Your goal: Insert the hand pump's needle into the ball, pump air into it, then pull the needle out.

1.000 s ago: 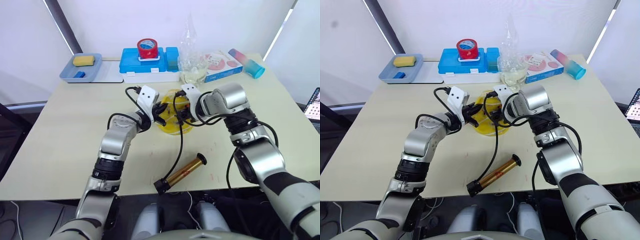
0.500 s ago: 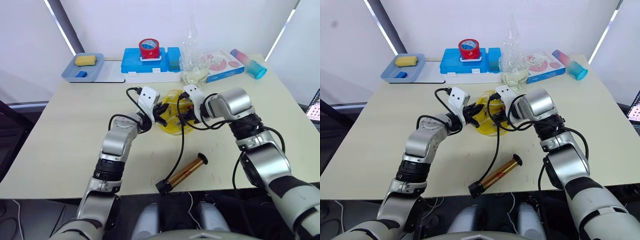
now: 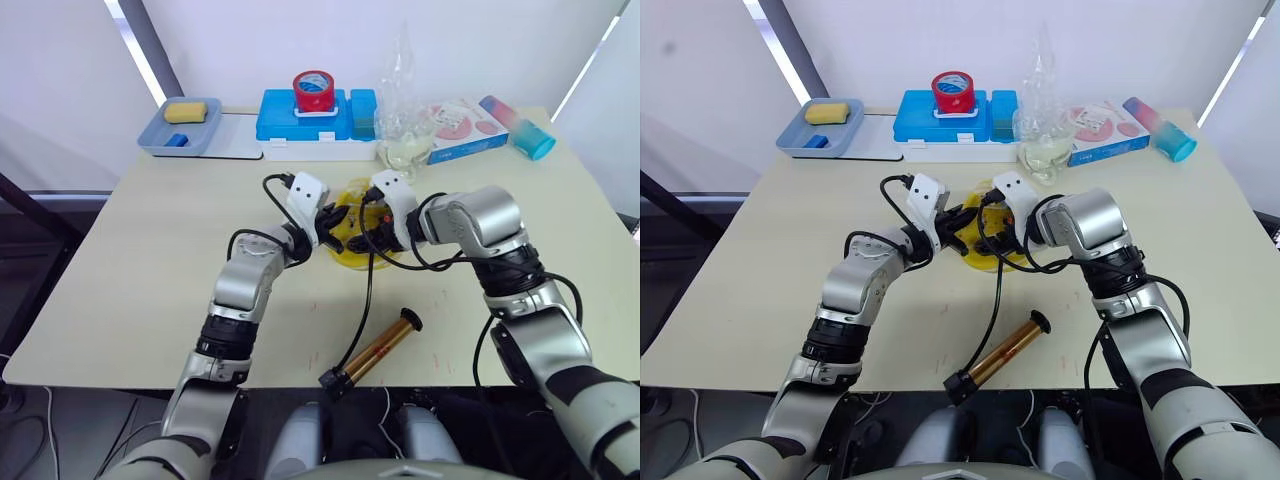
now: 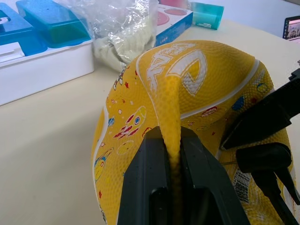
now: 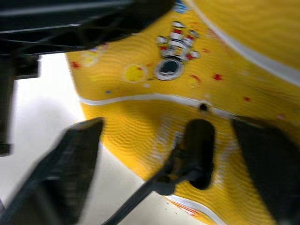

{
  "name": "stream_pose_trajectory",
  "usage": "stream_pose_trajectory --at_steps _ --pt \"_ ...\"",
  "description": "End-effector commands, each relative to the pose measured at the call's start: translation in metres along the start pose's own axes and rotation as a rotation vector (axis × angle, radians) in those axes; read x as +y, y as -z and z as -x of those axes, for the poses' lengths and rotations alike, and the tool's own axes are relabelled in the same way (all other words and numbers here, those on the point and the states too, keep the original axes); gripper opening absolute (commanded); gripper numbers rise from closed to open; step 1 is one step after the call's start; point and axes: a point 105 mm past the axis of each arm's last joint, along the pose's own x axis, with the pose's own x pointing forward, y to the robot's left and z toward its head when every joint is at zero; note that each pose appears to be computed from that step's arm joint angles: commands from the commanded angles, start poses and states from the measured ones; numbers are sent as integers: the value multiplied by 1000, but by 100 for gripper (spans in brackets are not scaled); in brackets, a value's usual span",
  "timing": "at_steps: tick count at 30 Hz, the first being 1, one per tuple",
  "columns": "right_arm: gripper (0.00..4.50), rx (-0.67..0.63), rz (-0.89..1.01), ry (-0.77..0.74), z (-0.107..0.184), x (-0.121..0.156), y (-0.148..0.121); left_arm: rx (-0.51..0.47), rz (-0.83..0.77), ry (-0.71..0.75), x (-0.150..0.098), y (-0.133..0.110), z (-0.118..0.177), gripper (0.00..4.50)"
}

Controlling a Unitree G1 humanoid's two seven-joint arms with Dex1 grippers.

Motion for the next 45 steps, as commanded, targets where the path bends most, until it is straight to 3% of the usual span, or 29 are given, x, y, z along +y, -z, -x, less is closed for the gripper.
stream_pose_trajectory --at_steps 1,8,15,18,20,33,45 --pt "446 -41 51 43 16 -5 -3 70 30 45 -12 21 -5 0" --pt "446 -148 122 30 31 3 -1 66 30 46 -11 20 -6 0" --pt "446 -273 61 42 45 4 0 65 29 44 -11 19 -6 0" --pt "375 -293 14 39 47 5 3 64 29 46 -11 19 -7 0" --pt "285 -300 -27 41 47 4 6 65 29 48 -12 19 -7 0" --pt "285 -283 -331 38 34 7 20 63 26 43 -10 19 -8 0" --pt "285 -314 -438 57 20 3 17 62 22 50 -11 19 -8 0"
